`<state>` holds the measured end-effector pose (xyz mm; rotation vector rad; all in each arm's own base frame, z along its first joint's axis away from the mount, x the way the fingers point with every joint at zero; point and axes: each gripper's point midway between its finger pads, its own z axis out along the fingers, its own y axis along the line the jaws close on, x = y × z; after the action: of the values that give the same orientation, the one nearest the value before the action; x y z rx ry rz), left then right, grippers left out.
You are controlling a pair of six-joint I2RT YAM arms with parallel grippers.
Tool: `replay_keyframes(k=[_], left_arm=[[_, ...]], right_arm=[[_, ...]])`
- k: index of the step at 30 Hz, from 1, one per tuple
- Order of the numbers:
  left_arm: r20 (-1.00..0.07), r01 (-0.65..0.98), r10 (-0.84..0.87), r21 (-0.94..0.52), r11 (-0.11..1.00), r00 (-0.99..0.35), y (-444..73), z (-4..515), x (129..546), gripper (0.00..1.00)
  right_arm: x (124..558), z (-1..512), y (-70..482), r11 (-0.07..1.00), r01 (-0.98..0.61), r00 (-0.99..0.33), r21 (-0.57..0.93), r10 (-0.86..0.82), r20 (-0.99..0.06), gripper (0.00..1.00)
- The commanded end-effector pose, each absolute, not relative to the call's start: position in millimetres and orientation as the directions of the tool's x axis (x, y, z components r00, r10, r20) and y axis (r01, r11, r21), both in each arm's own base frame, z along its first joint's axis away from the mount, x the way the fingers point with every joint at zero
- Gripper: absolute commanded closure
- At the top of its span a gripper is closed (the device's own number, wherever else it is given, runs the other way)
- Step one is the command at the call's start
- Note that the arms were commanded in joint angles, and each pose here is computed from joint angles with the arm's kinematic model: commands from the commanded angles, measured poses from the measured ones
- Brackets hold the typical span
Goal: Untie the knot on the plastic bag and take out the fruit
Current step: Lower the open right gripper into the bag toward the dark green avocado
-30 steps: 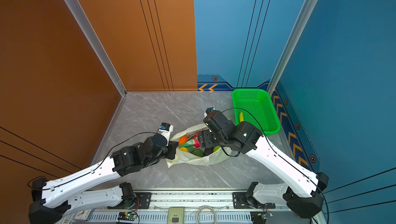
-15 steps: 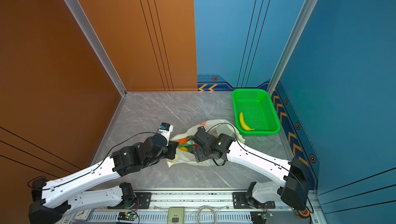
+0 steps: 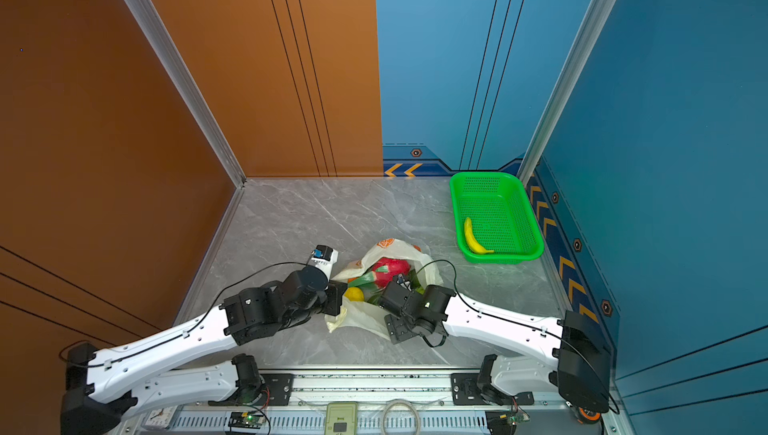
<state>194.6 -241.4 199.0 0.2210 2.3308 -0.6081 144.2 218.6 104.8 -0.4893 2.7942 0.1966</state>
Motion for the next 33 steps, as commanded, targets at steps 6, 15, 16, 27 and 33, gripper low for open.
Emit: replay_keyframes(k=[6,15,16,27,33], left_arm=[[-0.660,0.377,0.058,-0.352,0.857,-0.749,-254.8,191.3,185.6,1.00],[-0.664,0.391,0.059,-0.363,0.846,-0.745,-261.5,189.9,185.0,1.00],[-0.666,0.391,0.057,-0.364,0.846,-0.744,-261.9,190.3,185.5,1.00],[-0.646,0.375,0.067,-0.352,0.858,-0.760,-252.9,182.7,180.8,1.00],[-0.608,0.382,0.107,-0.343,0.858,-0.787,-252.1,170.8,173.4,1.00]], right_arm=[[183.4,151.9,262.5,0.942,-0.257,-0.901,0.217,-0.152,-0.406,0.11],[212.1,117.8,251.1,0.977,-0.075,-0.905,0.199,0.017,-0.426,0.16],[214.1,115.8,253.6,0.974,-0.075,-0.902,0.212,0.024,-0.430,0.16],[198.2,91.0,288.1,0.956,-0.200,-0.921,0.214,-0.109,-0.375,0.13],[208.1,79.7,287.0,0.960,-0.235,-0.911,0.152,-0.163,-0.378,0.10]])
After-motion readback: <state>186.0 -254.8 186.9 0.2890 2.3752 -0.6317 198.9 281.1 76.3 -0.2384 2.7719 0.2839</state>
